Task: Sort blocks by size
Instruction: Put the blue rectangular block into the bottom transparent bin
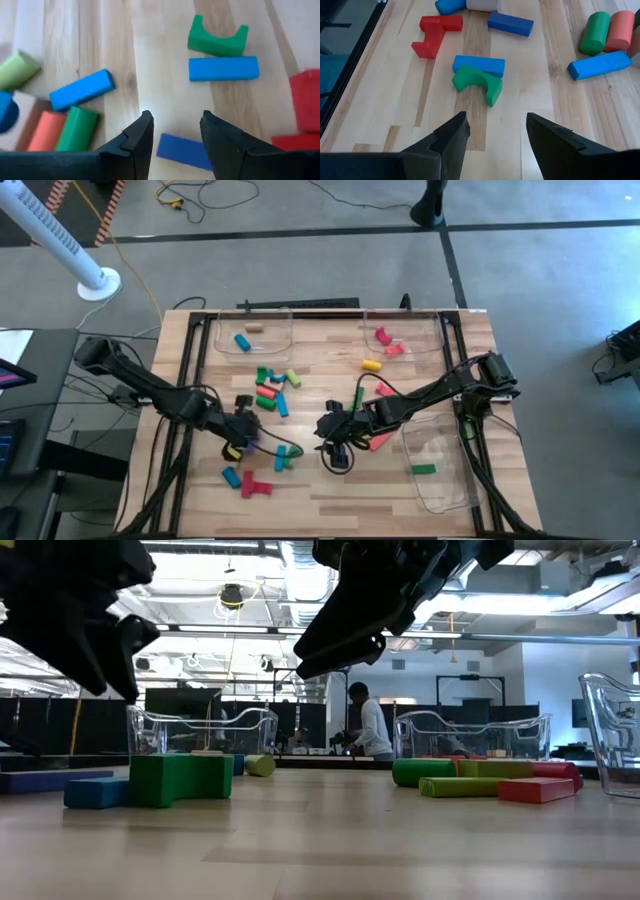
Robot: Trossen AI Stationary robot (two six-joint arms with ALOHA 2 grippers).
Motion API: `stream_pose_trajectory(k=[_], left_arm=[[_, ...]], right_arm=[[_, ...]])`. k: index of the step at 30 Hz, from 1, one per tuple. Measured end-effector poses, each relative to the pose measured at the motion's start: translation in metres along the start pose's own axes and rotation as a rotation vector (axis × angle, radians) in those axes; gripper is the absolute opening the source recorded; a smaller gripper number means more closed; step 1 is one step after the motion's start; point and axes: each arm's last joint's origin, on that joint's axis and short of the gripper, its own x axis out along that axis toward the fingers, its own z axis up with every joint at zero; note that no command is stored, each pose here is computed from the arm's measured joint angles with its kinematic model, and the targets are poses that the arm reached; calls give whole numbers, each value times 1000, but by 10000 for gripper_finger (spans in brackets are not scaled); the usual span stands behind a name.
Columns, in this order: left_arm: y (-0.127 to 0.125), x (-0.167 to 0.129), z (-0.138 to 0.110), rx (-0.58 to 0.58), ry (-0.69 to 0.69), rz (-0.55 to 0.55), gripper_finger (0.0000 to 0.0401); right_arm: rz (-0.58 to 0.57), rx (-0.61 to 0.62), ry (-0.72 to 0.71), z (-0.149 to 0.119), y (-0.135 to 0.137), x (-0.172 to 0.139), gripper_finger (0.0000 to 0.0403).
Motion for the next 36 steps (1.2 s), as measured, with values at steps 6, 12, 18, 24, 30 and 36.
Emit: stream_pose_trajectory(k=[6, 12, 18, 24, 30, 36], left_arm=[[-8, 12, -6, -174, 88, 8, 155], [-20, 35, -17, -219, 213, 45, 155], [-25, 47, -22, -231, 227, 138, 156], [-27, 47, -22, -269, 194, 181, 185], [-26, 47, -24, -99, 234, 150, 216], [-21, 49, -22, 39, 284, 47, 209]], right_arm=[[0, 0, 0, 0, 0, 0, 230], [0, 0, 0, 0, 0, 0, 230], [3, -3, 5, -1, 2, 0, 230], [2, -5, 11, -1, 2, 0, 230], [3, -20, 6, -1, 2, 0, 230], [2, -19, 3, -1, 1, 0, 230]])
